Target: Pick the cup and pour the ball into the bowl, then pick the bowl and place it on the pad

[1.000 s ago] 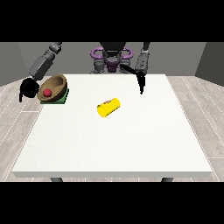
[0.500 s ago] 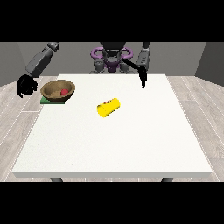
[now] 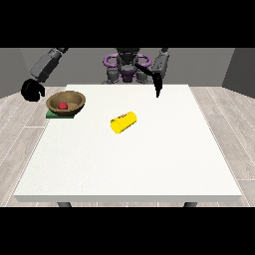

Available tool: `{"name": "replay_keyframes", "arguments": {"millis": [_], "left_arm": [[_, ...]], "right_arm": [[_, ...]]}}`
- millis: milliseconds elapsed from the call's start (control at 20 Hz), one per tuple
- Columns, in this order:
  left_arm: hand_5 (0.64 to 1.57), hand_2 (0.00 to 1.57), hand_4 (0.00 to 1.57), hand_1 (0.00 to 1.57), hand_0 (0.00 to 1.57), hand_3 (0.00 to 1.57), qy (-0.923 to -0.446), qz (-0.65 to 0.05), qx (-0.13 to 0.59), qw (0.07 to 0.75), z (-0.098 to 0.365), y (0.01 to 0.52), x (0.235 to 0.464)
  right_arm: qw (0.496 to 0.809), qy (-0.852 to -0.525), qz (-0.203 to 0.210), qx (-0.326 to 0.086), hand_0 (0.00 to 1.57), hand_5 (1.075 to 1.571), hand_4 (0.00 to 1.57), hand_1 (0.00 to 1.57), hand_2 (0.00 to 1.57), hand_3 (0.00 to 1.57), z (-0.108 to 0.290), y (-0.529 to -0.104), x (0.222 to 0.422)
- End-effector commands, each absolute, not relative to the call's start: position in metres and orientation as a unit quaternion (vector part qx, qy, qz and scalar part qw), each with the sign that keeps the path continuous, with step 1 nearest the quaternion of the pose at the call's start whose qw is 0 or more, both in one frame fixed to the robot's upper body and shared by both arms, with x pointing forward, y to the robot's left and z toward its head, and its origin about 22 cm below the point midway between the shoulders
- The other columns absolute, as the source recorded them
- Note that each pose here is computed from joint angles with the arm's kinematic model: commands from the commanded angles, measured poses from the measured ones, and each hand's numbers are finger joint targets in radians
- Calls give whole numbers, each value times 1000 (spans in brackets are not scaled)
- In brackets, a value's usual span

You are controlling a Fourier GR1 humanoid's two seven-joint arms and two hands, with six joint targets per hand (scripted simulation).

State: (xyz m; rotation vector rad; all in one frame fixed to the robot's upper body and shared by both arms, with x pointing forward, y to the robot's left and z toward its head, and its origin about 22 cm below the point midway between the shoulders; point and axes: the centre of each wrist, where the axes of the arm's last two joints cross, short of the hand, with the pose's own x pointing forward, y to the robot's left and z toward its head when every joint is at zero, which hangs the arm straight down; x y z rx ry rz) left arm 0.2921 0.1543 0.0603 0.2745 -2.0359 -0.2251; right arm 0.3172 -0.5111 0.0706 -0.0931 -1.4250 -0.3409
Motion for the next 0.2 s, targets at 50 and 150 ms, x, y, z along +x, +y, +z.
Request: {"name": "replay_keyframes", "arguments": {"millis": [50,150], "left_arm": [[682,0,0,0,0,0,-822,-90,121,549,29,158,298],[682,0,0,0,0,0,-807,-104,107,571,10,145,293]], "right_arm": [[735,-654,-155,-90,1446,1486,0,1446,1179,665,108,-531,312],[747,-648,-92,-116,501,1087,381,501,238,0,130,-512,336]]}}
